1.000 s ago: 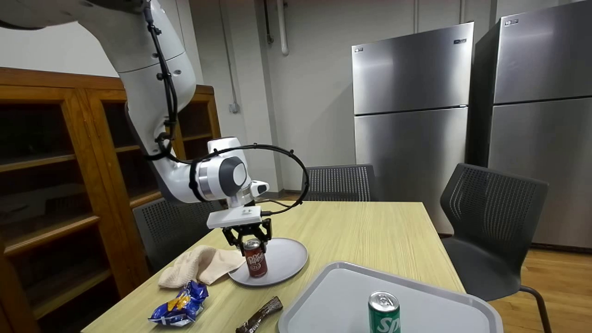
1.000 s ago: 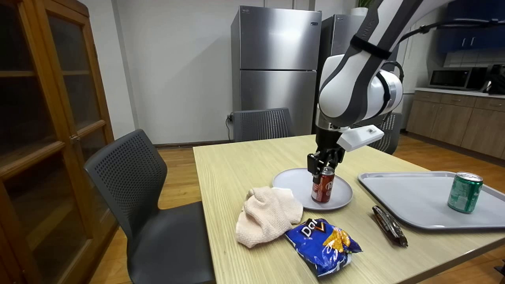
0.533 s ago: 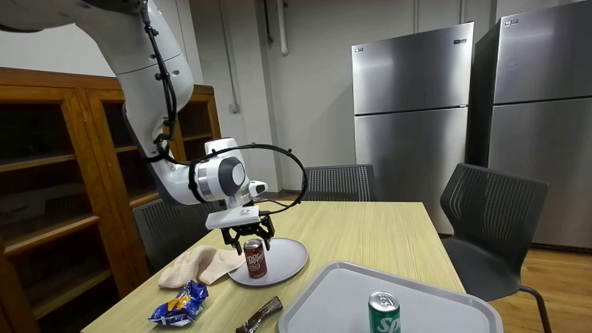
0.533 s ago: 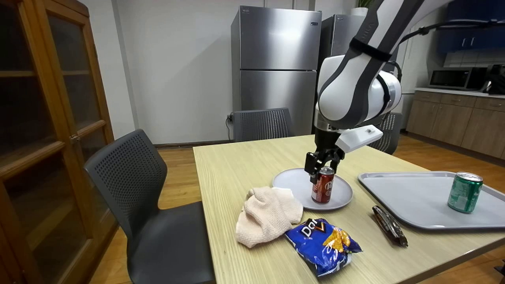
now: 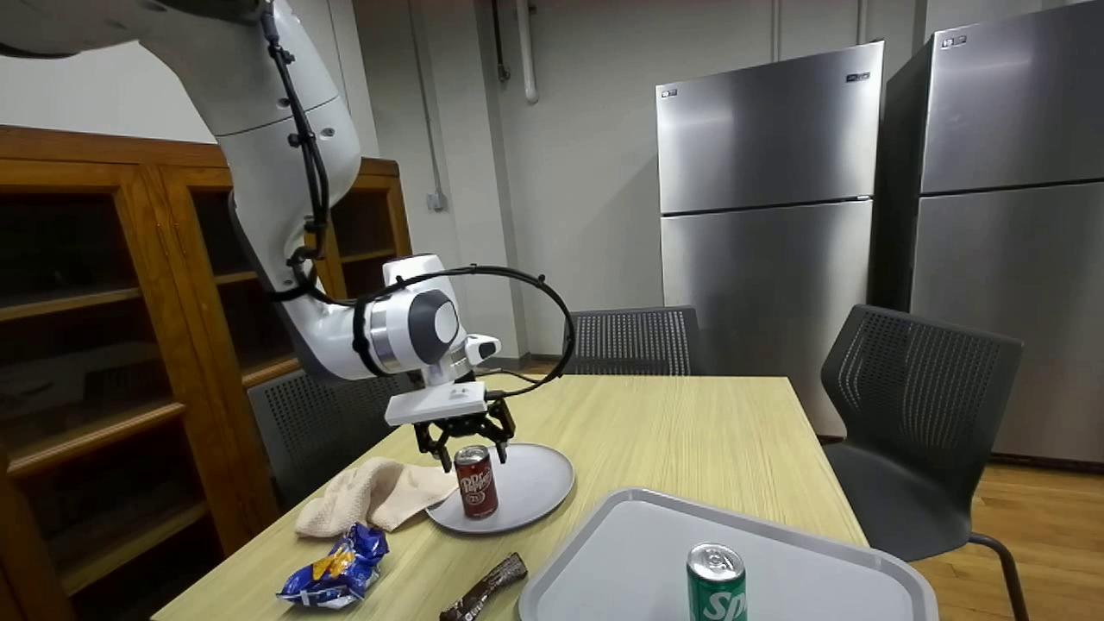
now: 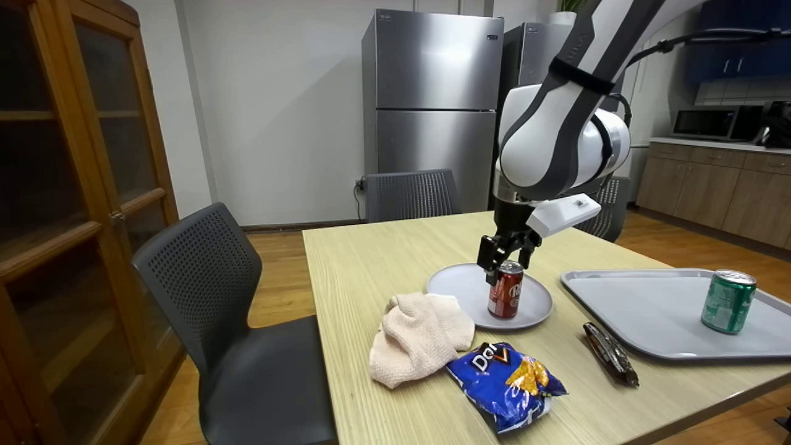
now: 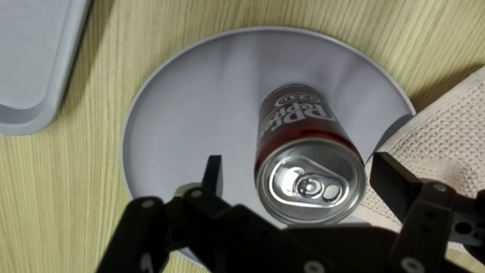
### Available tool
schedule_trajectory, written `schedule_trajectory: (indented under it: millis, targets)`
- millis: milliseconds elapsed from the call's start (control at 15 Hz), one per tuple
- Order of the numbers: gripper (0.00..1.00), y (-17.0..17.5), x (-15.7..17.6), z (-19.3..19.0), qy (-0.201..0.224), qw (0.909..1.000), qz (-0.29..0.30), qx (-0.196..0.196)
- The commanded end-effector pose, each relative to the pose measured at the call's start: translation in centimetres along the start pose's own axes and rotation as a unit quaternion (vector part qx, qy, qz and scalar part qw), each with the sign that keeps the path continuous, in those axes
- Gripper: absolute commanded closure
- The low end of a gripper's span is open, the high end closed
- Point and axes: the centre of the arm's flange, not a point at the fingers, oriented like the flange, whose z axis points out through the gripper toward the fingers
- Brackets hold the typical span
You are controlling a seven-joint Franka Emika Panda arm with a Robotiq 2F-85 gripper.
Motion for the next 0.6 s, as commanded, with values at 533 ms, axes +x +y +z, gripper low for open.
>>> schedule_trajectory:
  millis: [533]
  targets:
    - [0.00,1.9,-0.4,-10.0,0.072,0.9970,0.028,0.002]
